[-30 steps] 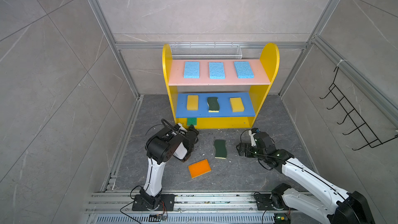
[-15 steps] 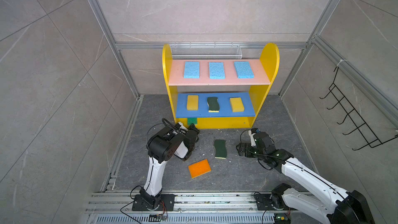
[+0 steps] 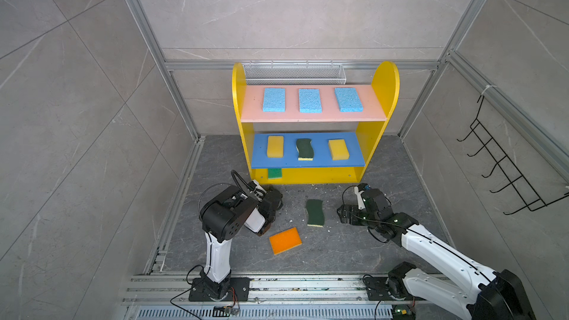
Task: Place and organize the cleaning sponges onto the shelf
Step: 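Withdraw the left gripper while the right gripper moves over the green scouring pad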
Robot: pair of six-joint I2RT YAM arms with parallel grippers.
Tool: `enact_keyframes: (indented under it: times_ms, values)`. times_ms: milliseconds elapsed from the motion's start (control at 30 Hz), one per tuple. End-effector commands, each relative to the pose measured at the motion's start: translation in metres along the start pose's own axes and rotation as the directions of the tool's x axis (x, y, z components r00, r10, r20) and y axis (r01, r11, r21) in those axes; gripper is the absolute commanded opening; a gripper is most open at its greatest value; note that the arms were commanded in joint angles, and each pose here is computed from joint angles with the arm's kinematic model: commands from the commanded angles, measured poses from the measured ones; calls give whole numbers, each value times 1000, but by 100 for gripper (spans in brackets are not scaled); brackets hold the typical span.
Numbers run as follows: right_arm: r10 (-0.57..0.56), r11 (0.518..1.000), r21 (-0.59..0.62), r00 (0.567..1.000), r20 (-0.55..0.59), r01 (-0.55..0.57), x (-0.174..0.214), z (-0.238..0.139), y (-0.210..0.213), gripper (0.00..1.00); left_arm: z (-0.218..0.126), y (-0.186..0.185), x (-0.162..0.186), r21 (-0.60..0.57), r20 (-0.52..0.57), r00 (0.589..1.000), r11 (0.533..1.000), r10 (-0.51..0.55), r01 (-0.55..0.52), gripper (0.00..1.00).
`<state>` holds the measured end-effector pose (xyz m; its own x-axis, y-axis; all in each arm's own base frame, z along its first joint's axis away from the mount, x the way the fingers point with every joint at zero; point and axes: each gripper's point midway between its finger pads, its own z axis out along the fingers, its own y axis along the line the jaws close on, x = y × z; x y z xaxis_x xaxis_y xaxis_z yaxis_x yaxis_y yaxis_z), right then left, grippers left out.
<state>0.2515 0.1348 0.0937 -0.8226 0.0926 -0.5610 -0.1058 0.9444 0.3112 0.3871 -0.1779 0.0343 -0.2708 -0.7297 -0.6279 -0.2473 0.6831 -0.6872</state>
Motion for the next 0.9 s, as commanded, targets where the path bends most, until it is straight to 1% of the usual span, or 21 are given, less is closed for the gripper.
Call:
enact_keyframes:
  times_ms: [0, 67, 133, 200, 233, 300, 400, 500, 633, 767, 867]
  values:
    - [4, 1000, -13, 1000, -10, -4, 1, 3, 4, 100, -23, 14, -14, -76, 26, 992, 990, 120, -118, 14]
    - [6, 1000, -11, 1000, -24, -6, 2, 4, 4, 100, -38, 12, -24, -103, 19, 987, 982, 160, -158, 14]
    - [1, 1000, -10, 999, -40, -2, 3, 5, 5, 99, -56, 17, -33, -186, -25, 969, 951, 245, -246, 15]
    - [2, 1000, -6, 999, -48, -2, 3, 4, 5, 98, -77, 12, -50, -234, -47, 949, 920, 313, -315, 17]
    - [3, 1000, -10, 999, -44, -4, 2, 3, 6, 99, -86, 9, -58, -242, -46, 943, 912, 331, -332, 19]
    - [15, 1000, -20, 999, -31, -15, -1, -1, 8, 100, -103, 5, -75, -241, -47, 931, 900, 363, -363, 21]
    - [29, 1000, 5, 999, -23, -28, -6, -7, 7, 100, -127, 1, -97, -241, -58, 912, 881, 406, -408, 25]
    - [36, 999, 7, 999, -30, -35, -10, -10, 16, 100, -144, -4, -109, -231, -101, 878, 848, 467, -477, 28]
    - [39, 999, 3, 999, -26, -39, -13, -15, 34, 99, -158, -8, -117, -204, -133, 853, 828, 505, -522, 33]
    - [40, 997, 60, 999, -9, -39, -15, -20, 45, 100, -168, -11, -122, -172, -160, 829, 812, 535, -557, 37]
    - [50, 995, 82, 998, -24, -48, -10, -12, 60, 100, -174, -12, -123, -157, -190, 815, 802, 548, -576, 41]
